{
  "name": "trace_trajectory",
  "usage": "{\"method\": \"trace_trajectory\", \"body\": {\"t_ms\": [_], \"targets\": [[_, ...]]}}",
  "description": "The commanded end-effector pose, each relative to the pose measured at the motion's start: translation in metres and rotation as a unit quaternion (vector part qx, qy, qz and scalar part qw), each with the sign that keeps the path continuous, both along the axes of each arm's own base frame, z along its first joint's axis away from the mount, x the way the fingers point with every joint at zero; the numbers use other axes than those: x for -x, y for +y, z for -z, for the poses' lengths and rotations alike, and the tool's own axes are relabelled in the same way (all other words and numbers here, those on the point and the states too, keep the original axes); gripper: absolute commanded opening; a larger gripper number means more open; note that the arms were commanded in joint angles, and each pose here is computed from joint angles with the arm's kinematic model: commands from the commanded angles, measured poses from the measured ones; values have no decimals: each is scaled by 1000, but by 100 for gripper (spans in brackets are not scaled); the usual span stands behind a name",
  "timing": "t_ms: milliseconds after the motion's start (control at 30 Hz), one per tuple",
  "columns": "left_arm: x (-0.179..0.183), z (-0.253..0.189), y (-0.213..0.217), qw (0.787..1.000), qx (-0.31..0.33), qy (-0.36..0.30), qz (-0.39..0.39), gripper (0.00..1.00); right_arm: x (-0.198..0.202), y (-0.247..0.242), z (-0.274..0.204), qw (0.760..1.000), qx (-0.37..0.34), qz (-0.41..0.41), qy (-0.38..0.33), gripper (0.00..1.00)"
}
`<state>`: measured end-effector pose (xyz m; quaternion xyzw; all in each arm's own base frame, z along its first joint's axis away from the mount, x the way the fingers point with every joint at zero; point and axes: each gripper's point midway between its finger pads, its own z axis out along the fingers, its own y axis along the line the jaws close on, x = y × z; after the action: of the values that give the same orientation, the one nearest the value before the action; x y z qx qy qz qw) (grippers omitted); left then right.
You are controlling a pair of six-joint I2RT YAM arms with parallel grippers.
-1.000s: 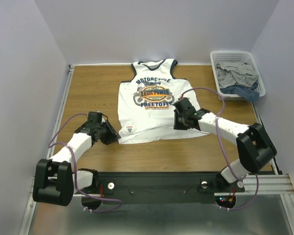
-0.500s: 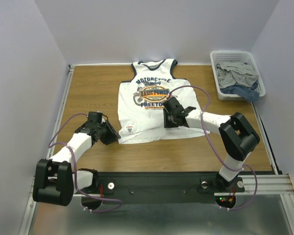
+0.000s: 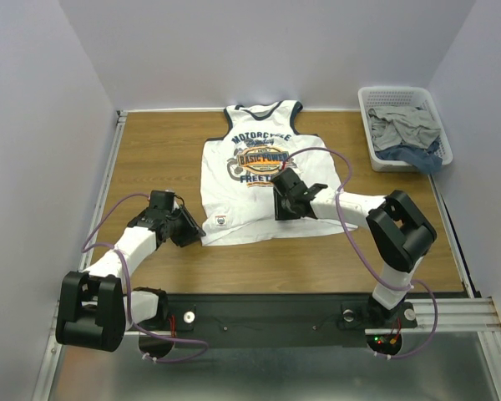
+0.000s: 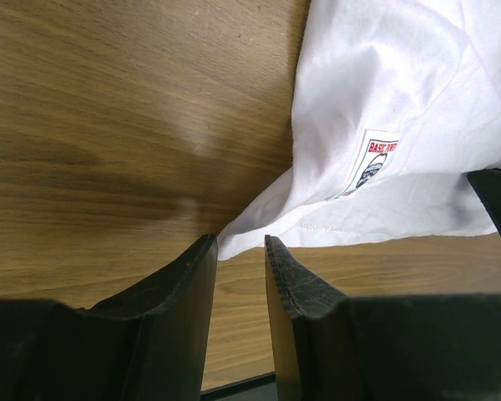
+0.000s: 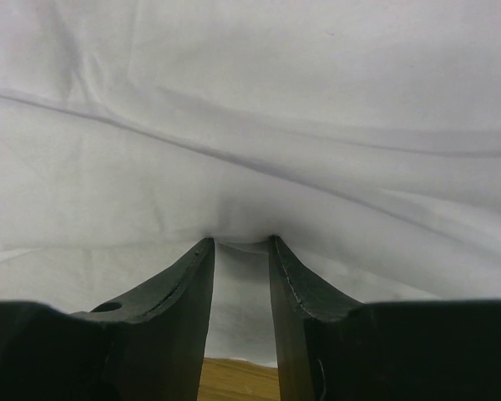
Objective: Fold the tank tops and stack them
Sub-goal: Flatten the tank top out
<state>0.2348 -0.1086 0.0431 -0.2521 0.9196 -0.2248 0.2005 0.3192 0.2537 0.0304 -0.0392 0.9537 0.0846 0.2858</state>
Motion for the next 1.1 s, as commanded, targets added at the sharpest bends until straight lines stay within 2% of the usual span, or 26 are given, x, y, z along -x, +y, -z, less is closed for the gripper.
{"method": "trace_trajectory", "body": {"t_ms": [0,167,333,533,633,700,833,967,1067], "targets": [[-8,-10,0,1000,-3,-21,5,40,-14,10,-23,999,-19,11,-44,38],[-8,-10,-1,1000,-2,-22,6,40,-11,9,-18,999,-15,14,-38,37],[-7,-10,-1,1000,-3,-21,6,40,-13,7,-17,999,-8,20,-42,30],[-7,-10,-1,1000,-3,-21,6,40,-13,7,-15,999,-7,20,-41,26],[-7,-10,-1,1000,-2,-21,5,40,-14,7,-16,999,-7,21,-43,22],[-7,-10,-1,1000,-3,-21,6,40,-14,7,-17,999,-7,22,-44,16],[-7,-10,-1,1000,-3,-21,6,40,-13,7,-18,999,-7,21,-44,12],[-8,-11,-1,1000,-2,-23,6,40,-14,5,-24,998,-10,27,-52,0],[-8,-12,-1,1000,-2,-25,5,40,-16,4,-32,998,-13,32,-62,0]]}}
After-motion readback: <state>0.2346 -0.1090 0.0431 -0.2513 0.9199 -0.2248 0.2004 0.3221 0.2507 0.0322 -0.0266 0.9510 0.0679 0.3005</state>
